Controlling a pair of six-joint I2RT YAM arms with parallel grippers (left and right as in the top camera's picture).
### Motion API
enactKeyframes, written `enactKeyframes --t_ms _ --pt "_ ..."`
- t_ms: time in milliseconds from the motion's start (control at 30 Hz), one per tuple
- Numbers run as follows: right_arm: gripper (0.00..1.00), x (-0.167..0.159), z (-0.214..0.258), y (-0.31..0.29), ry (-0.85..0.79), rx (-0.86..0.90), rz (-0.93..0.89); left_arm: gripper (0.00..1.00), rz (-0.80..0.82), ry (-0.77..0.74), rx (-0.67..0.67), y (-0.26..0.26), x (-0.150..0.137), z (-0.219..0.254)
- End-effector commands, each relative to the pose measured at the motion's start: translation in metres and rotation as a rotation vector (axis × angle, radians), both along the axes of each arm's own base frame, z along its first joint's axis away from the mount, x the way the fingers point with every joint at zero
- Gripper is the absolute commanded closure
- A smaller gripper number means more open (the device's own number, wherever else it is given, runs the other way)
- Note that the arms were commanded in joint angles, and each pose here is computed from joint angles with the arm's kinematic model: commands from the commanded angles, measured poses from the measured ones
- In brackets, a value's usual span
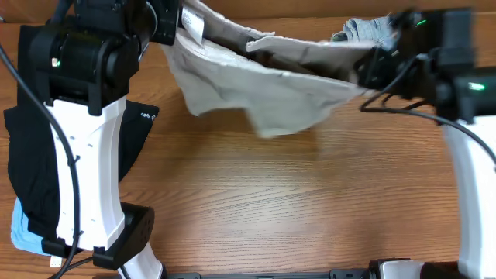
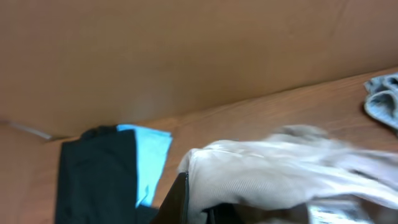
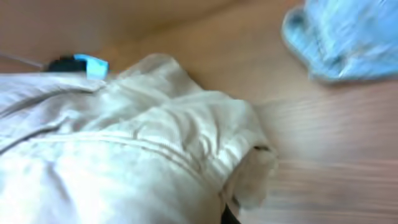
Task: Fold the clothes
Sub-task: 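Swing the held shorts toward the viewer and lay them flat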
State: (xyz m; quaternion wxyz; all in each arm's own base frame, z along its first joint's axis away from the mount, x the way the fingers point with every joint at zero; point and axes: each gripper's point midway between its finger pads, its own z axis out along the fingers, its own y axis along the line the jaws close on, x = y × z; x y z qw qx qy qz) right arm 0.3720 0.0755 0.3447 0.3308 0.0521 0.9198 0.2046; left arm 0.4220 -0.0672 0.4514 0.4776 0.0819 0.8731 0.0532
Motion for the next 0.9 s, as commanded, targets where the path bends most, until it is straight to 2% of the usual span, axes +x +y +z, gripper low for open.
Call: enactKeyframes --t_ms 0,133,467,667,867 --pt "0.96 -0.019 0.071 -0.030 -0.202 -0.161 -0.027 0.96 0.137 -0.110 0.079 0.041 -0.034 0.042" --pt "0.96 -0.042 0.110 -0.047 -0.270 -0.207 -0.075 0.96 0.248 -0.163 0.126 0.068 -0.065 0.064" --pt "0.96 -0.089 0.144 -0.051 -0.324 -0.212 -0.094 0.96 0.260 -0.347 0.056 0.086 -0.147 0.120" --pt "0.96 -0.141 0.164 -0.052 -0.399 -0.201 -0.111 0.96 0.265 -0.407 0.031 0.097 -0.190 0.135" --pt "0.96 -0.203 0.181 -0.051 -0.496 -0.170 -0.138 0.96 0.245 -0.398 -0.029 0.100 -0.228 0.128"
